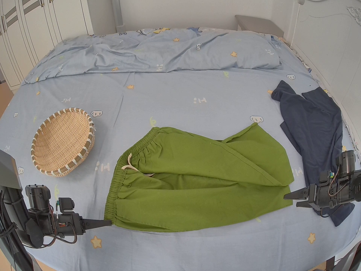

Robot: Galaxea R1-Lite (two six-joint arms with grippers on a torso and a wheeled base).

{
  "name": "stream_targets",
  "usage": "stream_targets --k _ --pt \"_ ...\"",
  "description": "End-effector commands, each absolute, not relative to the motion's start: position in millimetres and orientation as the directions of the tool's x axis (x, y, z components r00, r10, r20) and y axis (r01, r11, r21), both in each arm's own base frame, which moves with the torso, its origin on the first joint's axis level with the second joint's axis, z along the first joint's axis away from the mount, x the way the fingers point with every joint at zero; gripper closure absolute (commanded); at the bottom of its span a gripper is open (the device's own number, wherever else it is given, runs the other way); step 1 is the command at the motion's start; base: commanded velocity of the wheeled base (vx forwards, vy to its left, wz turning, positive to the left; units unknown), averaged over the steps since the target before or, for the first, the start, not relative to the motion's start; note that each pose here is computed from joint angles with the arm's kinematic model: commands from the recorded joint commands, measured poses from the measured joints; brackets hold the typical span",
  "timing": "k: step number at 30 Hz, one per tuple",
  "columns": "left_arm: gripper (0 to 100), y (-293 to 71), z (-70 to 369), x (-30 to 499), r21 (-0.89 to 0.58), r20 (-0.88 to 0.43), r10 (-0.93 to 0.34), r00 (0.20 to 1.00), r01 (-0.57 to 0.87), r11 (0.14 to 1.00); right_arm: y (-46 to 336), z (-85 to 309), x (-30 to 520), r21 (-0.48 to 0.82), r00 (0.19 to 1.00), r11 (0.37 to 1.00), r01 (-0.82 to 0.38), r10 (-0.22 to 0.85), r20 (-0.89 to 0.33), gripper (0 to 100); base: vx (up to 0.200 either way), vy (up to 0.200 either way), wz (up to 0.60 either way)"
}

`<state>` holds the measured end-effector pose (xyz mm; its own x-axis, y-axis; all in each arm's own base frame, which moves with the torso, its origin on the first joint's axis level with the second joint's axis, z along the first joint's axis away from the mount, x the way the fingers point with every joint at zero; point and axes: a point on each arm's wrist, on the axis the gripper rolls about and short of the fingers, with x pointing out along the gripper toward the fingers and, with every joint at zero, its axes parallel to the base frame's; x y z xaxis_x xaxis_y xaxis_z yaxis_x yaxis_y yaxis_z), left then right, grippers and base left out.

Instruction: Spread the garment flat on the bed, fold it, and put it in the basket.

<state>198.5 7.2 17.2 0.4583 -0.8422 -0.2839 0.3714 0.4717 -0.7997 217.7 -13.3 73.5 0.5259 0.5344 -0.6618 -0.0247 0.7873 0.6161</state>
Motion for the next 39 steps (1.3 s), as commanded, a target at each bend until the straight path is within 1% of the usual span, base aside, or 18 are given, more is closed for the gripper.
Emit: stream_targets --k 1,9,16,21,27,28,39 --pt "100 6.6 16.8 194.1 -0.805 -0.289 -0.843 0.454 0.361 0.47 -14.9 56.7 224.9 0.639 0.474 0.769 0.013 0.558 -0.681 0 0.0 0.0 0.0" --pt "100 6.6 17.2 194.4 -0.804 -0.286 -0.843 0.454 0.365 0.47 -14.6 46.8 232.6 0.688 0.437 0.725 0.005 0.618 -0.654 0 0.0 0.0 0.0" --pt "100 7.2 17.3 194.5 -0.803 -0.287 -0.841 0.458 0.364 0.472 -23.3 42.2 242.0 0.736 0.465 0.677 -0.009 0.654 -0.596 0 0.0 0.0 0.0" --pt "100 7.2 17.0 194.5 -0.803 -0.287 -0.841 0.458 0.363 0.472 -25.6 38.1 247.7 0.747 0.469 0.665 0.01 0.657 -0.591 0 0.0 0.0 0.0" --pt "100 7.5 17.0 194.5 -0.803 -0.287 -0.841 0.459 0.363 0.473 -25.2 38.5 249.2 0.761 0.464 0.649 0.004 0.673 -0.576 0 0.0 0.0 0.0" --pt "100 7.5 17.0 194.5 -0.803 -0.287 -0.841 0.459 0.363 0.473 -25.1 38.6 249.2 0.762 0.463 0.647 0.005 0.674 -0.575 100 0.0 0.0 0.0" --pt "100 8.0 16.1 193.9 -0.803 -0.29 -0.84 0.458 0.362 0.474 -31.6 38.7 248.6 0.766 0.481 0.642 0.026 0.664 -0.573 100 0.0 0.0 0.0"
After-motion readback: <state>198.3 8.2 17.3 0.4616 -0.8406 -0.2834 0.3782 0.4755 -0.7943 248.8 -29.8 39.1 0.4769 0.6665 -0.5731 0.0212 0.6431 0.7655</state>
